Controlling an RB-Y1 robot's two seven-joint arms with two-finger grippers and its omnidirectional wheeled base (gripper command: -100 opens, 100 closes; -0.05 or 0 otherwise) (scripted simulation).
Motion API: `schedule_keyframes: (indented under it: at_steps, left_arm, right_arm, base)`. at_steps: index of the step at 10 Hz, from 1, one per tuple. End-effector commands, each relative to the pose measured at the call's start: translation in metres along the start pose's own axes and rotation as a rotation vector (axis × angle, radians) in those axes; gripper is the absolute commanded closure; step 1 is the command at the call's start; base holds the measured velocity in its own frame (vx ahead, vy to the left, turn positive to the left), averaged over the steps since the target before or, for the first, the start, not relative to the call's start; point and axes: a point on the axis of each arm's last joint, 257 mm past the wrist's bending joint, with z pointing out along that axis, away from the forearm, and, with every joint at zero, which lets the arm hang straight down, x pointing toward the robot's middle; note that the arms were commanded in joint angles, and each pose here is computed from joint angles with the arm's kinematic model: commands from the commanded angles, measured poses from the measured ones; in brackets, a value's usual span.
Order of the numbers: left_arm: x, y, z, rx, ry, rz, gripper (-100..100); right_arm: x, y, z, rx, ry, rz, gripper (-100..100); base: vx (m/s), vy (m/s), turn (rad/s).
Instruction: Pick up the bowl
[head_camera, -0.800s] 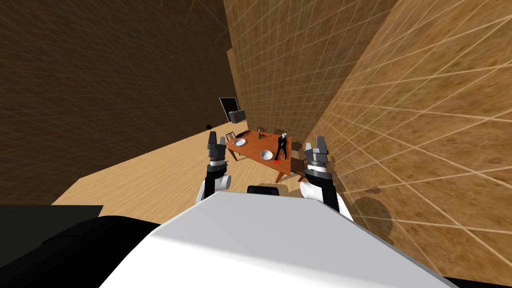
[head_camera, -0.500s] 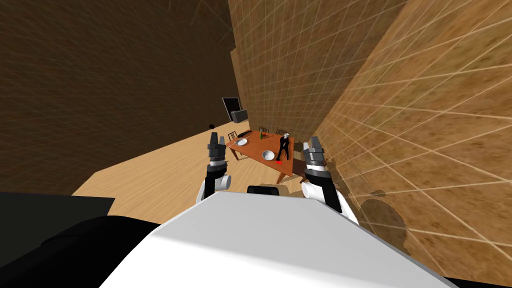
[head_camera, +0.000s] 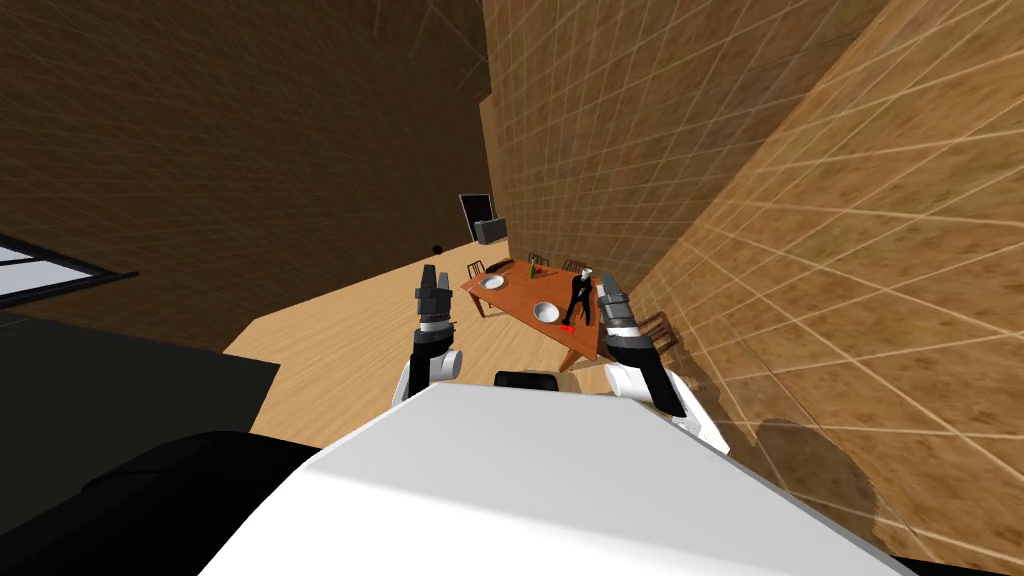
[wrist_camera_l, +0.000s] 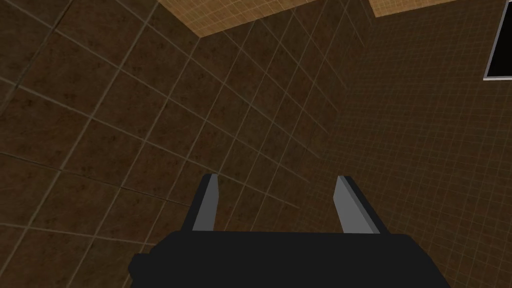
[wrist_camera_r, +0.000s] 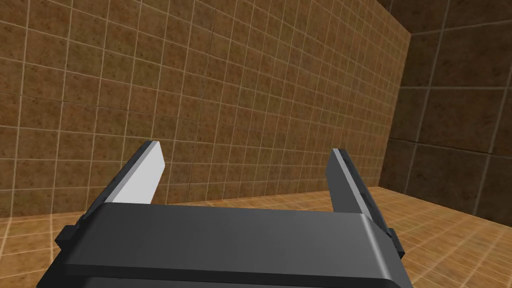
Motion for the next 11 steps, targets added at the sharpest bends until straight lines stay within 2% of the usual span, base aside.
schedule_keyframes:
  at_steps: [1,2,4,5,6,7,9,10,11]
  left_arm:
    - [0.000,0.000,0.000,0.000,0.000,0.000,0]
    - [0.000,0.000,0.000,0.000,0.000,0.000,0]
    - [0.000,0.000,0.000,0.000,0.000,0.000,0]
    - [0.000,0.000,0.000,0.000,0.000,0.000,0]
    - [0.000,0.000,0.000,0.000,0.000,0.000,0]
    - [0.000,0.000,0.000,0.000,0.000,0.000,0]
    - [0.000,0.000,0.000,0.000,0.000,0.000,0]
    - [0.000,0.000,0.000,0.000,0.000,0.000,0]
    - [0.000,0.000,0.000,0.000,0.000,0.000,0]
  right_arm:
    - [0.017,-0.005,0.003,0.013,0.065,-0.064,-100]
    - [0.017,-0.005,0.003,0.012,0.065,-0.077,-100]
    - [0.039,-0.012,0.006,0.024,0.146,-0.161,-100]
    - [0.039,-0.012,0.006,0.023,0.146,-0.175,-100]
    - [0.050,-0.015,0.007,0.028,0.188,-0.221,-100]
    - [0.050,-0.015,0.007,0.028,0.188,-0.227,-100]
    - [0.073,-0.024,0.005,0.038,0.274,-0.317,-100]
    - [0.073,-0.025,0.005,0.036,0.275,-0.339,-100]
    - [0.084,-0.031,0.003,0.043,0.319,-0.386,-100]
  base:
    - [0.014,0.063,0.316]
    - [0.014,0.035,0.084]
    - [0.009,0.048,0.279]
    - [0.010,0.031,0.105]
    - [0.007,0.036,0.170]
    - [0.009,0.026,0.105]
    - [0.016,0.046,0.304]
    - [0.016,0.040,0.139]
    - [0.011,0.041,0.203]
